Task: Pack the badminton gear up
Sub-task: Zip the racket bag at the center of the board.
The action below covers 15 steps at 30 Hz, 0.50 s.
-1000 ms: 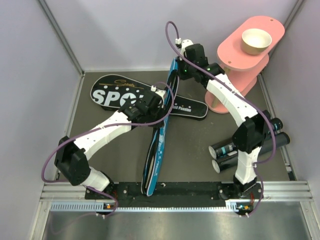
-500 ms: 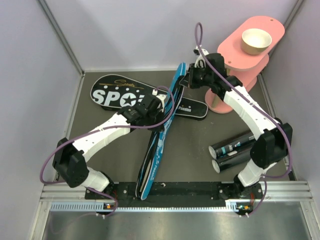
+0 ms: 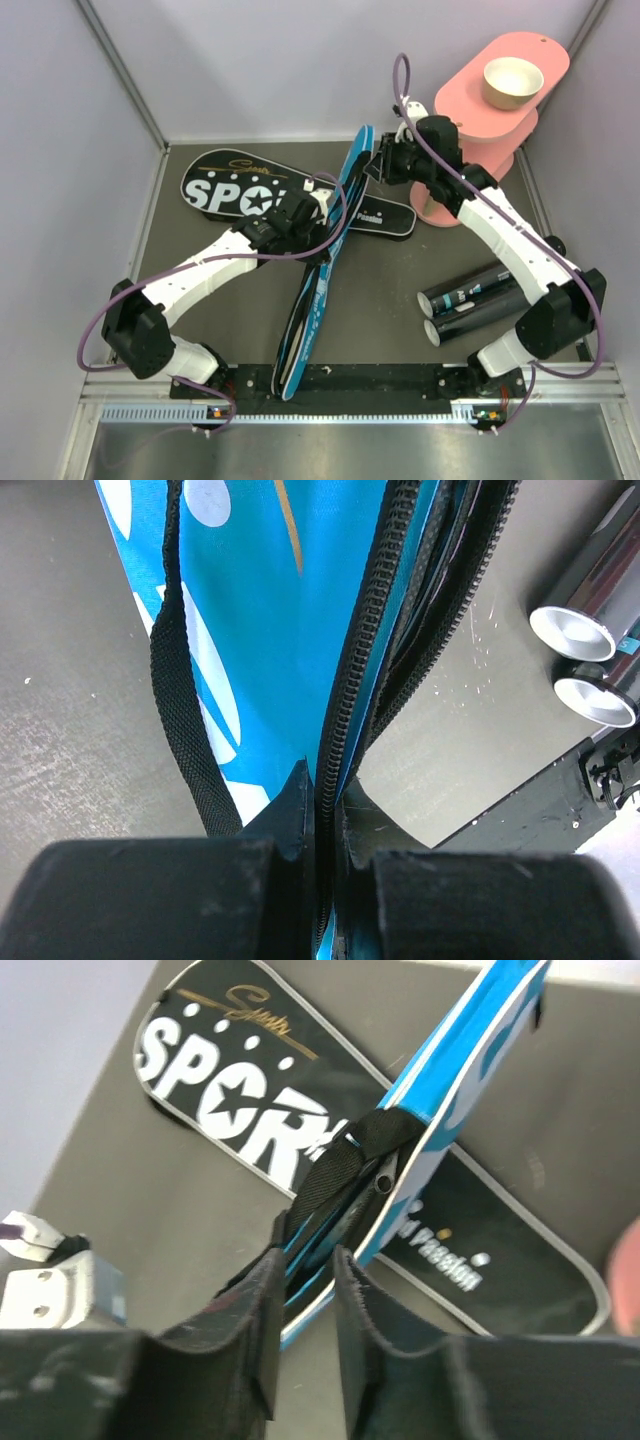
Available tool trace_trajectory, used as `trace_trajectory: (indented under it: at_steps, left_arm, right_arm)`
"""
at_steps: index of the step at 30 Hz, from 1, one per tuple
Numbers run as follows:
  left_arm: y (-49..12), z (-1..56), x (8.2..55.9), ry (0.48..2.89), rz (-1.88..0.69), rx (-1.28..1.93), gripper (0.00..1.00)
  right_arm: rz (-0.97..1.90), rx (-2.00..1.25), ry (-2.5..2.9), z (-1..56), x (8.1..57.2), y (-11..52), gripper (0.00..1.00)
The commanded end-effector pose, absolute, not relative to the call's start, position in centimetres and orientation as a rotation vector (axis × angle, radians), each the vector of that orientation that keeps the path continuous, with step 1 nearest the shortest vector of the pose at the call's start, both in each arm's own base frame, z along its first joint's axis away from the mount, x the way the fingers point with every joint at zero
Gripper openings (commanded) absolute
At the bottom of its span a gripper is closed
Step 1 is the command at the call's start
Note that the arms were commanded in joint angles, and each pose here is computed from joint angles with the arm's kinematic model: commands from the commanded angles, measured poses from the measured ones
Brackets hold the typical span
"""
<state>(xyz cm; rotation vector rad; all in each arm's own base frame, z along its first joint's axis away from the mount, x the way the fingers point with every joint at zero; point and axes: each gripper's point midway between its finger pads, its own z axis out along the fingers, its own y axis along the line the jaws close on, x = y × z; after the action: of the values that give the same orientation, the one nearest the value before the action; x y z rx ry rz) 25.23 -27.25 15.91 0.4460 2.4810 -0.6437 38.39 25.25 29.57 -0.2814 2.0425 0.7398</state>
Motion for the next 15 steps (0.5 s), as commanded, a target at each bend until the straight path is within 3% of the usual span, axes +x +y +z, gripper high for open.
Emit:
trace_trajectory:
  at_steps: [1, 5, 15]
  left_arm:
    - [-27.7, 17.2, 25.2, 2.429, -0.708, 0.453, 0.0]
    - [-27.6, 17.2, 25.1, 2.43, -0.703, 0.451, 0.0]
    - [-27.7, 17.3, 25.1, 2.432, -0.707, 0.455, 0.0]
  right_arm:
    - [0.402, -0.381, 1.915, 31.4, 39.8, 23.2, 0.29]
    - [0.272, -0.455, 1.92, 31.0, 41.0, 22.5, 0.3]
    - [0.261, -0.546, 1.93, 30.1, 42.4, 24.2, 0.32]
